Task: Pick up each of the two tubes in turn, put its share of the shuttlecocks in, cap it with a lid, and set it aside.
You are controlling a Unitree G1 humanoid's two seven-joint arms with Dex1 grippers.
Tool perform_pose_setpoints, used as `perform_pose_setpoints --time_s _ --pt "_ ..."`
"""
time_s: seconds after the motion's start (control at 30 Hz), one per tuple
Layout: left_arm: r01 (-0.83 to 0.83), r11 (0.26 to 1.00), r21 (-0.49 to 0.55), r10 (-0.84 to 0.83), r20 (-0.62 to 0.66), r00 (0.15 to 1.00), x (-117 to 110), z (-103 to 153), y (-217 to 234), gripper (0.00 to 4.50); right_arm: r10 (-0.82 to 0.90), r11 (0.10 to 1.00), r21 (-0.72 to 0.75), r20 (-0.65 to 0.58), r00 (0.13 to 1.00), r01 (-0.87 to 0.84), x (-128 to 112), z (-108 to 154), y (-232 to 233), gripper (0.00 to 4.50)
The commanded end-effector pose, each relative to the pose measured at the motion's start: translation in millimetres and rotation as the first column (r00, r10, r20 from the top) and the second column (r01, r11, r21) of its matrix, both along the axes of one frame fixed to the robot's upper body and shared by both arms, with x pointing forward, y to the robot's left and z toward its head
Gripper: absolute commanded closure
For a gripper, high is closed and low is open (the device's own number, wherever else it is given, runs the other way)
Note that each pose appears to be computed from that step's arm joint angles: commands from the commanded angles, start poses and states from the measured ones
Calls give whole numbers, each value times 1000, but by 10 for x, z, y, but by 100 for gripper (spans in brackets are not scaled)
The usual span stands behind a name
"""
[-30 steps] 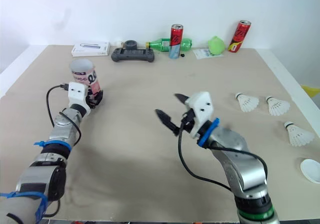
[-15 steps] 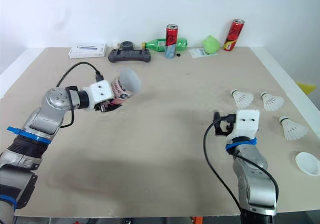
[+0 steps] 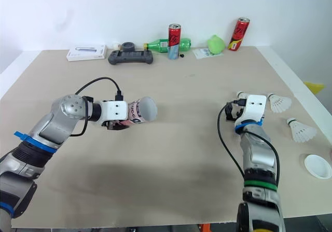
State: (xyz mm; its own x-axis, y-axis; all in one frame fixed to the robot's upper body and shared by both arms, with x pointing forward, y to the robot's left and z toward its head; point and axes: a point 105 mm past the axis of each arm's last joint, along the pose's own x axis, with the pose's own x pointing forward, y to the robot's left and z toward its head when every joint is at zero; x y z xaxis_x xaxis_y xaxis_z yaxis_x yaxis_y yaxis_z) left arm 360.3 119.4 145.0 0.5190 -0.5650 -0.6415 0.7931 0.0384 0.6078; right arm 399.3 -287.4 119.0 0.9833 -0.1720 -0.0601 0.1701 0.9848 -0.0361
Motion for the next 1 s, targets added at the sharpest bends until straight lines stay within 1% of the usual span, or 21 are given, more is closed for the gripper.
perform_pose_setpoints --time_s 0.03,0.1,0.13,0.17,0.2,0.3,0.33,0.4,0.43,0.47,0.53,0.57,0.6,0.63,0.7,0.77,0.83,0.87,0.93,1.0 --pt "28 1000 5 -28 22 999 -17 76 -50 138 -2 1000 -17 51 999 3 160 166 -42 0" --pt "26 1000 10 -27 24 999 -10 71 -40 138 1 1000 -1 40 999 -1 242 157 -35 0" --pt "23 1000 13 -24 29 999 -4 73 -31 140 -3 1000 1 39 999 3 279 167 -39 42" --pt "20 1000 15 -20 35 999 6 76 -23 140 -8 1000 6 40 999 8 308 178 -44 53" --pt "16 1000 16 -17 38 999 14 76 -18 140 -12 1000 12 42 999 12 327 187 -51 86" --pt "9 1000 14 -9 39 999 23 68 -6 140 -30 999 25 51 998 29 349 196 -92 224" --pt "6 1000 9 -6 38 999 25 65 -7 140 -28 999 25 54 998 27 350 198 -95 247" --pt "1 1000 -3 -1 27 1000 16 46 -14 140 -10 1000 15 61 998 9 341 193 -79 365" --pt "1 1000 -7 -1 19 1000 7 26 -25 140 19 1000 -3 72 997 -19 326 211 -55 389" --pt "2 1000 -10 -1 13 1000 1 12 -32 140 40 999 -16 80 996 -39 314 225 -36 444" --pt "5 1000 -16 -4 3 1000 -13 -8 -52 140 159 987 -44 129 979 -154 260 353 93 444" --pt "5 1000 -21 -5 -2 1000 -14 -13 -65 140 245 969 -85 167 955 -234 201 487 191 444" --pt "5 1000 -25 -5 -6 1000 -14 -18 -74 140 342 939 -116 203 917 -324 116 634 319 444" --pt "3 1000 -27 -4 -10 1000 -11 -25 -80 140 459 888 -152 225 860 -434 -11 788 488 444" --pt "1 1000 -27 -2 -13 1000 -7 -34 -83 140 603 797 -207 224 766 -567 -227 957 723 444" --pt "-3 999 -36 2 -28 1000 -1 -57 -96 140 772 633 -280 158 616 -722 -542 1147 1055 444" --pt "-5 999 -43 3 -40 999 4 -79 -107 140 857 509 -306 91 508 -804 -767 1232 1288 444" --pt "-4 999 -42 2 -43 999 7 -96 -113 140 890 439 -331 33 455 -835 -863 1241 1424 444" --pt "-5 999 -48 2 -53 999 13 -120 -130 140 926 326 -353 -68 372 -877 -1009 1204 1635 444" --pt "-7 999 -52 4 -57 998 25 -130 -141 140 935 254 -378 -139 325 -890 -1074 1155 1796 444"
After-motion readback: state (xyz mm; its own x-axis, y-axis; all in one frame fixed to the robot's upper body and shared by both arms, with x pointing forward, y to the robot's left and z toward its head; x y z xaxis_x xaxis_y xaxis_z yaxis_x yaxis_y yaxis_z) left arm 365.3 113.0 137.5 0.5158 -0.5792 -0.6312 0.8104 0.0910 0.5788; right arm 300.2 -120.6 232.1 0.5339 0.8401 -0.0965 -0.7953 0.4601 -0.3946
